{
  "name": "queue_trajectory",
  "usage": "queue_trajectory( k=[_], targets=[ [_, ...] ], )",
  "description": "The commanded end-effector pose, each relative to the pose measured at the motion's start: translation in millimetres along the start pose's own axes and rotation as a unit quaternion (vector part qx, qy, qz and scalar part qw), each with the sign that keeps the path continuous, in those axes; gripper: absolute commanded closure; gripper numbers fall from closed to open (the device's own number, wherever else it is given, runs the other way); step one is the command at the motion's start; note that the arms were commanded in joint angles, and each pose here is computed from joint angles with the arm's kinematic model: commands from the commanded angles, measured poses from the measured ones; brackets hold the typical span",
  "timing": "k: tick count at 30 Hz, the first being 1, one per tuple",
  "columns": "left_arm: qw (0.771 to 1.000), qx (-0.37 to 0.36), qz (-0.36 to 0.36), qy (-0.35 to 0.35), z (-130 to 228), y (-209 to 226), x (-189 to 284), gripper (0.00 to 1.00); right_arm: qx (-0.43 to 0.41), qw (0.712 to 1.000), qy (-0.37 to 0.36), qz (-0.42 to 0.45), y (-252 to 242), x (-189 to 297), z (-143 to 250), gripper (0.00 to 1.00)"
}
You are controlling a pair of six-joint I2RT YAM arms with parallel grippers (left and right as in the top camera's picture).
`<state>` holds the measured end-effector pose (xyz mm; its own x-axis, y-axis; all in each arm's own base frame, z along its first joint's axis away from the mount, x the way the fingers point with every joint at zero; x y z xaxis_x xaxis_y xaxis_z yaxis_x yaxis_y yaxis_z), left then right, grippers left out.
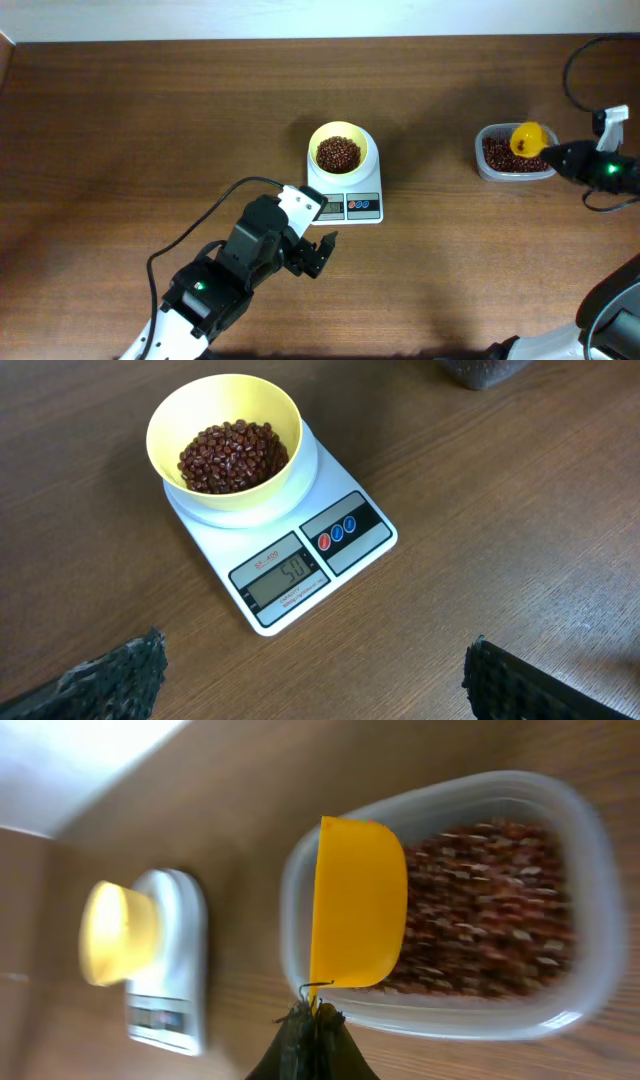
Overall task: Scoop item into bowl and weigh 50g on scale
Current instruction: 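Move the scoop with the right gripper back to the bean tub, then lower the scoop into the tub and open the right gripper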
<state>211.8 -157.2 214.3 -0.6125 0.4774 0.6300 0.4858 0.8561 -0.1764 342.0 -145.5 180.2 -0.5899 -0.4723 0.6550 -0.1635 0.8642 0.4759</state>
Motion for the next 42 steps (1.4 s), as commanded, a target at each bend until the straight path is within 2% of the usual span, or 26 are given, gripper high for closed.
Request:
queue_trajectory(
  k=[1, 5, 9, 14, 18, 21, 24, 26, 29, 31, 36, 42],
  targets=[
    [1.000, -0.007, 0.004, 0.001, 0.5, -0.2, -0.3, 0.01, 0.098, 0.993, 0.020, 0.059, -4.8, 5.4, -1.5, 0.96],
    [1.000, -0.007, 0.004, 0.001, 0.5, -0.2, -0.3, 0.01, 0.188, 0.973, 0.049, 0.124, 3.3, 3.7, -16.7, 0.96],
    [1.000, -0.007, 0.004, 0.001, 0.5, -0.2, -0.3, 0.01, 0.240, 0.950, 0.089, 0.181, 16.9, -3.3, -29.9, 0.96],
    [1.000, -0.007, 0.004, 0.001, 0.5, -0.2, -0.3, 0.01, 0.279, 0.917, 0.144, 0.245, 35.2, -8.8, -38.7, 0.96],
    [1.000, -0.007, 0.004, 0.001, 0.5, -0.2, -0.3, 0.01, 0.319, 0.866, 0.207, 0.325, 47.7, -13.1, -39.8, 0.96],
    [1.000, -0.007, 0.004, 0.001, 0.5, -0.2, -0.3, 0.01, 0.320, 0.863, 0.208, 0.331, 54.8, -18.1, -40.4, 0.96],
    [1.000, -0.007, 0.004, 0.001, 0.5, -0.2, -0.3, 0.01, 0.209, 0.904, 0.170, 0.332, 58.4, -20.7, -36.4, 0.96],
    [1.000, -0.007, 0.004, 0.001, 0.4, -0.2, -0.3, 0.01, 0.124, 0.946, 0.142, 0.264, 74.0, -31.4, -30.1, 0.96],
    [1.000, -0.007, 0.004, 0.001, 0.4, -0.2, -0.3, 0.01, -0.013, 0.979, 0.104, 0.174, 95.9, -42.4, -28.9, 0.96],
    [1.000, -0.007, 0.004, 0.001, 0.5, -0.2, -0.3, 0.01, -0.080, 0.976, 0.090, 0.179, 96.1, -42.6, -29.6, 0.96],
    [1.000, -0.007, 0.004, 0.001, 0.5, -0.2, -0.3, 0.01, -0.246, 0.932, 0.028, 0.264, 80.1, -36.3, -34.1, 0.96],
    [1.000, -0.007, 0.004, 0.001, 0.4, -0.2, -0.3, 0.01, -0.352, 0.888, -0.019, 0.296, 72.9, -32.8, -35.2, 0.96]
  ],
)
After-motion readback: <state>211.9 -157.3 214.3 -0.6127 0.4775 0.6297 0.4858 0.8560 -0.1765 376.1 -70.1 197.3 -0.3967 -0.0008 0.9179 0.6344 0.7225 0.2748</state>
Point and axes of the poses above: each gripper's point midway between its finger pads, its own x axis back along the fingers, its own y axis along the line the jaws close on, z = x × y, the point moved 6 cm from there along x, back along the fingers, and after that the axes turned 11 degrees about x, right-handed, at the moved point
